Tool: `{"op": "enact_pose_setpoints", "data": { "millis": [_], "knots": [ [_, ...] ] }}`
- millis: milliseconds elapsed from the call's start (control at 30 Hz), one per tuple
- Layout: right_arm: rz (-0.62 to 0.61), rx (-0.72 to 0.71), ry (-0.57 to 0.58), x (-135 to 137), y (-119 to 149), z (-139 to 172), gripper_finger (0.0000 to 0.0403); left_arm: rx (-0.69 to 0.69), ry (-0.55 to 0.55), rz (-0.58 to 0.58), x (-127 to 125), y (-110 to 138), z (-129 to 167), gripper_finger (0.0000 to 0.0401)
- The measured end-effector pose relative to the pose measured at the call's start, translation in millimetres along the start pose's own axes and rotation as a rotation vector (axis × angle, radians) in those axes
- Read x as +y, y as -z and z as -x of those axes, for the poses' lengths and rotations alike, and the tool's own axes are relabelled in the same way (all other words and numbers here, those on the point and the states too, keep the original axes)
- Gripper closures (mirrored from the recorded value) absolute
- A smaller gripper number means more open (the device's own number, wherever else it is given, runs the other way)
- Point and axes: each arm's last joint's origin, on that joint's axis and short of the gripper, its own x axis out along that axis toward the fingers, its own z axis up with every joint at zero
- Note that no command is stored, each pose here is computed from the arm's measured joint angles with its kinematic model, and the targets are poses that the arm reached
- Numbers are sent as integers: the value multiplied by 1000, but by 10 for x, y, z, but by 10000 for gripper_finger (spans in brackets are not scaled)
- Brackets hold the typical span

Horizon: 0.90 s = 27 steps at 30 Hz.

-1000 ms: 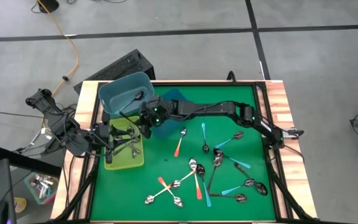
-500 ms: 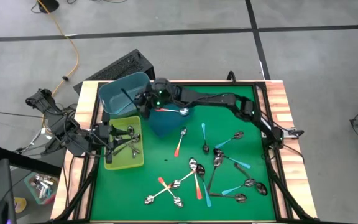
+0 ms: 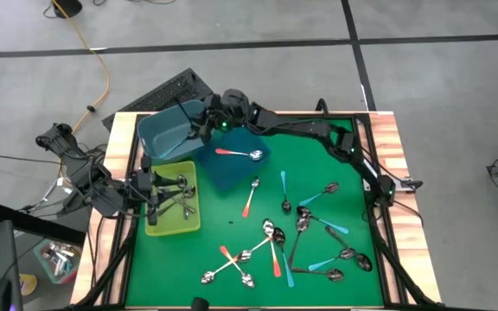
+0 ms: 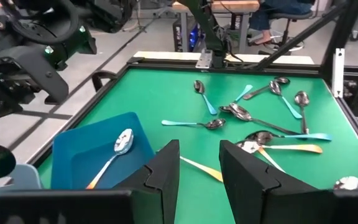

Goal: Sort silverware by color (type)
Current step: Put the black spoon into the green bin

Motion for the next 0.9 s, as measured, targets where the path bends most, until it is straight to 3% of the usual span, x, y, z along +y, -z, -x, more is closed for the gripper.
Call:
{"op": "enact_pose_setpoints", "data": {
  "millis": [233,433,900],
  "knots": [
    [38,-5,31,-169,-28,37,403,-4,-10,0,3,-1,0,300],
    [95,-40,16,-156,37,-29,403,-6,-15,0,4,-2,0,300],
    [-55,-10,16,-376,433,-194,403,-6,-29,-9,12,5,1,300]
  ]
}}
